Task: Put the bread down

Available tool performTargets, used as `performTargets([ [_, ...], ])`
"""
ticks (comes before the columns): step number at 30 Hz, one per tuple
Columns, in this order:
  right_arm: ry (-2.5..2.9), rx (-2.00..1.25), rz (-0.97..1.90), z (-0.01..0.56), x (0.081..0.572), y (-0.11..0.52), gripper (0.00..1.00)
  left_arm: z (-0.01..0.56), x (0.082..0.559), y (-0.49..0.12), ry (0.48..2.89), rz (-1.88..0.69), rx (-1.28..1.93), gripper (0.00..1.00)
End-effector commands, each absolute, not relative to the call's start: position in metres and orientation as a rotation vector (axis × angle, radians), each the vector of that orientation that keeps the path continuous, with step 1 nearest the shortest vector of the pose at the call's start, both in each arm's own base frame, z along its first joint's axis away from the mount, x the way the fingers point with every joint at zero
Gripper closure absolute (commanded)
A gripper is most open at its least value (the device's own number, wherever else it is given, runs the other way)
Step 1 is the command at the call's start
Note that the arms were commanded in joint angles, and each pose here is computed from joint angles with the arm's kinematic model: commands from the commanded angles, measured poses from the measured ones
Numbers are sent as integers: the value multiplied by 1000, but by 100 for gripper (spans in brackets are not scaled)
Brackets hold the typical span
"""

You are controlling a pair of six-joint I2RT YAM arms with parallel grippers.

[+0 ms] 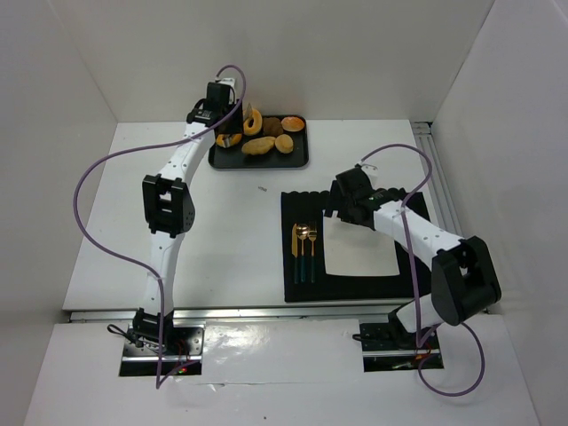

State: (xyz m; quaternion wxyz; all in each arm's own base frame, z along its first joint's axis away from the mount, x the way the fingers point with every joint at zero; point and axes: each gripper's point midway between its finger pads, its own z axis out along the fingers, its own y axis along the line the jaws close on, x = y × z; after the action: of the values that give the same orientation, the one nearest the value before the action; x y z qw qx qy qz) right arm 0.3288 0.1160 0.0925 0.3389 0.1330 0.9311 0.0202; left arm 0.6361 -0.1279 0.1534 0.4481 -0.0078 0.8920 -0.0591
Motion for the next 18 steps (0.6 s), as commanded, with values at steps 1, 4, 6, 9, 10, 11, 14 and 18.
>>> performTargets([
  [1, 2386, 345, 95, 107, 341, 126, 1, 168, 646, -128, 2148, -126, 23, 42],
  [4, 2386, 345, 95, 107, 341, 126, 1, 168, 646, -129, 2149, -136, 29, 42],
  [6, 2394, 344, 89, 104, 341, 126, 1, 168, 645, -131, 2149, -143, 46, 42],
  [9, 2394, 344, 89, 104, 341, 126, 1, 160, 644, -129, 2167, -130, 41, 42],
  [10, 2394, 344, 89, 104, 341, 126, 1, 160, 644, -129, 2167, -130, 41, 42],
  [11, 2394, 344, 89, 104, 341, 126, 1, 156, 643, -129, 2176, -129, 42, 42],
  [14, 2398, 341, 99, 101, 342, 129, 1, 158, 642, -126, 2175, -116, 35, 42],
  [18, 2398, 341, 99, 101, 342, 129, 1, 153, 636, -123, 2195, -100, 30, 43],
])
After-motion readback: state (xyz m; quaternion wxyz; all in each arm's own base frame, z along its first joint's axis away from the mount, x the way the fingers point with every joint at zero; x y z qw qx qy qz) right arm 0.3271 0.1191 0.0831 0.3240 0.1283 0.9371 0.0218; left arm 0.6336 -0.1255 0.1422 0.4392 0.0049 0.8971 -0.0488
